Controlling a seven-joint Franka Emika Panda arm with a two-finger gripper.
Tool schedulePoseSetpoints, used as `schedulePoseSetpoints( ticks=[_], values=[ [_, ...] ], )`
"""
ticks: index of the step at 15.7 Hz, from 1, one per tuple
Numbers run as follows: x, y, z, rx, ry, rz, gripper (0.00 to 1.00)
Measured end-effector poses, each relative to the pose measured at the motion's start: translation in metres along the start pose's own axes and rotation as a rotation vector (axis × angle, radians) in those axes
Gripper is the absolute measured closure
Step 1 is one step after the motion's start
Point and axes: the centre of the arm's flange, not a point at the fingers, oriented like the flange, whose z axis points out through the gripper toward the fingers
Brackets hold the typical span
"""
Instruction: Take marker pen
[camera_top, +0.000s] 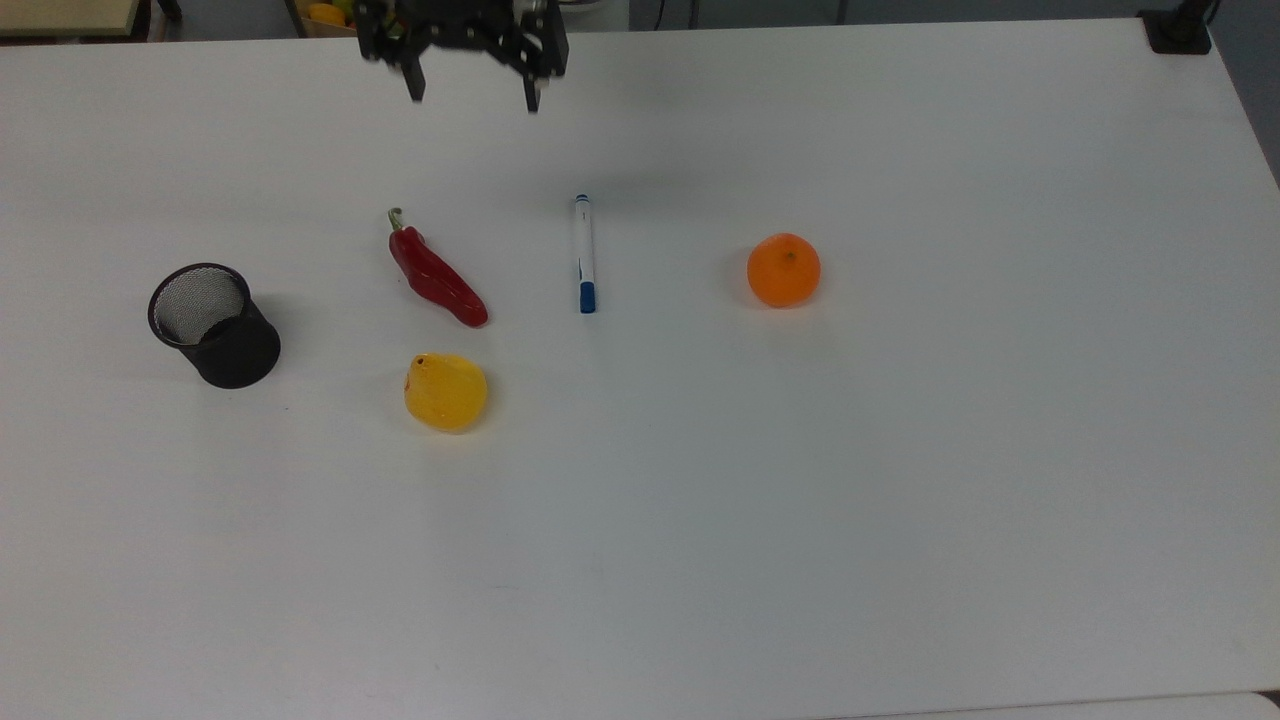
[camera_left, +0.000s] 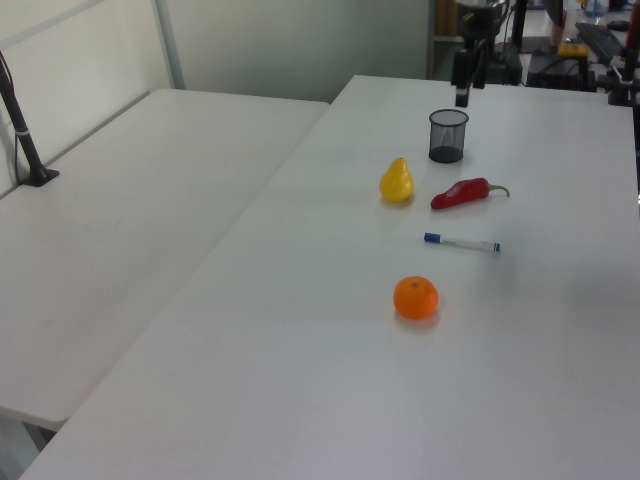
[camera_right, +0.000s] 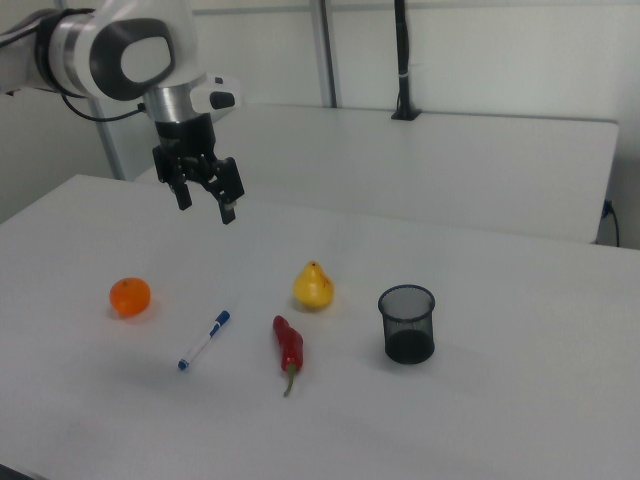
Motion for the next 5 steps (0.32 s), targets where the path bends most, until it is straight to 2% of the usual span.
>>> schedulePoseSetpoints(
  ticks=[3, 5],
  values=[
    [-0.028, -0.001, -0.027, 0.004, -0.04, -0.007, 0.0],
    [-0.038, 0.0, -0.034, 0.005, -0.057, -0.005, 0.0]
  ],
)
